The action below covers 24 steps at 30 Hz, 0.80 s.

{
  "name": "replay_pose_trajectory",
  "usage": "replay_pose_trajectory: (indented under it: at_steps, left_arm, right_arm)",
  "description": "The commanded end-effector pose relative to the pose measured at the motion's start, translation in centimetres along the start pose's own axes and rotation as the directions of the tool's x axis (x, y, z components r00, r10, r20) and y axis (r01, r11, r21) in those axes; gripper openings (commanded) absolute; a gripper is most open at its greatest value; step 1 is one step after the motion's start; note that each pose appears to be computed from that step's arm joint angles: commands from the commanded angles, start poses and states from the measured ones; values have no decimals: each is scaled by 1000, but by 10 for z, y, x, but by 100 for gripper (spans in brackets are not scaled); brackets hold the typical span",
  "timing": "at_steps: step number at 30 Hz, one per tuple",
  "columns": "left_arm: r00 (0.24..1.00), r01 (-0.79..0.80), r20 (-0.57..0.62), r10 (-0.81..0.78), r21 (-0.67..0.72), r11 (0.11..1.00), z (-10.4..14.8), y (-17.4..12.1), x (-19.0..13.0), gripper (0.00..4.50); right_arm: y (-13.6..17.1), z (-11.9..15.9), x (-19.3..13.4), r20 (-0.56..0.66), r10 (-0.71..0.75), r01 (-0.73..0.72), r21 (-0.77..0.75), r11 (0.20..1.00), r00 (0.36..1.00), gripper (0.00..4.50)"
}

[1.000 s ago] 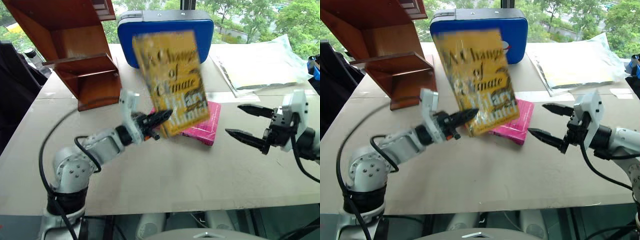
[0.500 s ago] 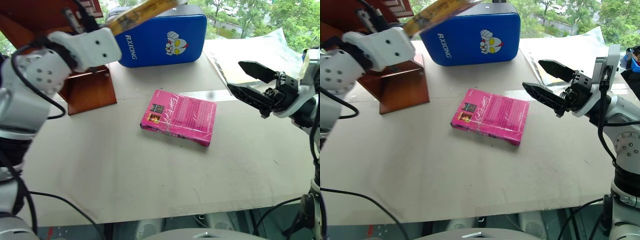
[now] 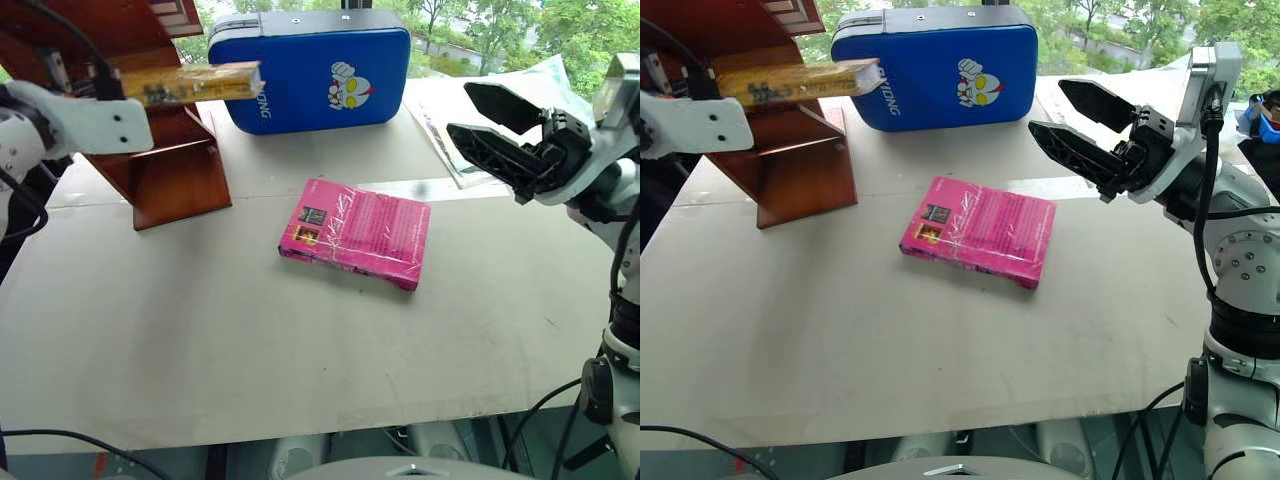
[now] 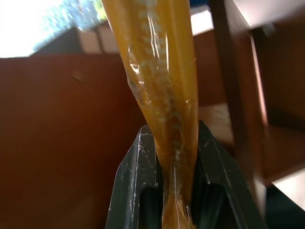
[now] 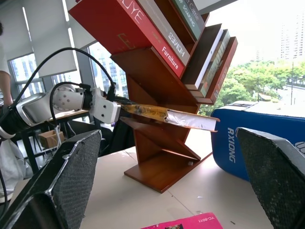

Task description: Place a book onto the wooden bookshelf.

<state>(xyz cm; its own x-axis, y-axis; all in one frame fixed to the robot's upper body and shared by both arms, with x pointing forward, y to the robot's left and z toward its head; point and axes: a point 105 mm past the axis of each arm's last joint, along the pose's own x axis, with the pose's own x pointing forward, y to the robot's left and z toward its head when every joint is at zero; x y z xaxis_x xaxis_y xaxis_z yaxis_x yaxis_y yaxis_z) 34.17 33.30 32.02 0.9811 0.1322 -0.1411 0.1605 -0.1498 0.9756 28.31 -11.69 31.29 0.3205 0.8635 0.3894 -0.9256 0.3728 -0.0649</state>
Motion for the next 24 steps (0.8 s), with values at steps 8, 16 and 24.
replay_pose_trajectory:
  at_steps: [8,16,24]
  left_arm:
    - [992,25,-122,-35,-85,996,-19,11,-11,12]
    - [987,29,-150,-50,-136,990,-20,8,-7,331]
    - [982,-30,-190,3,-142,989,-26,22,-16,443]
  right_arm:
    - [8,9,5,43,21,-19,-36,999,999,450]
    - [8,6,2,52,9,-8,-27,1000,999,450]
    - [9,2,2,44,14,-13,-16,1000,999,450]
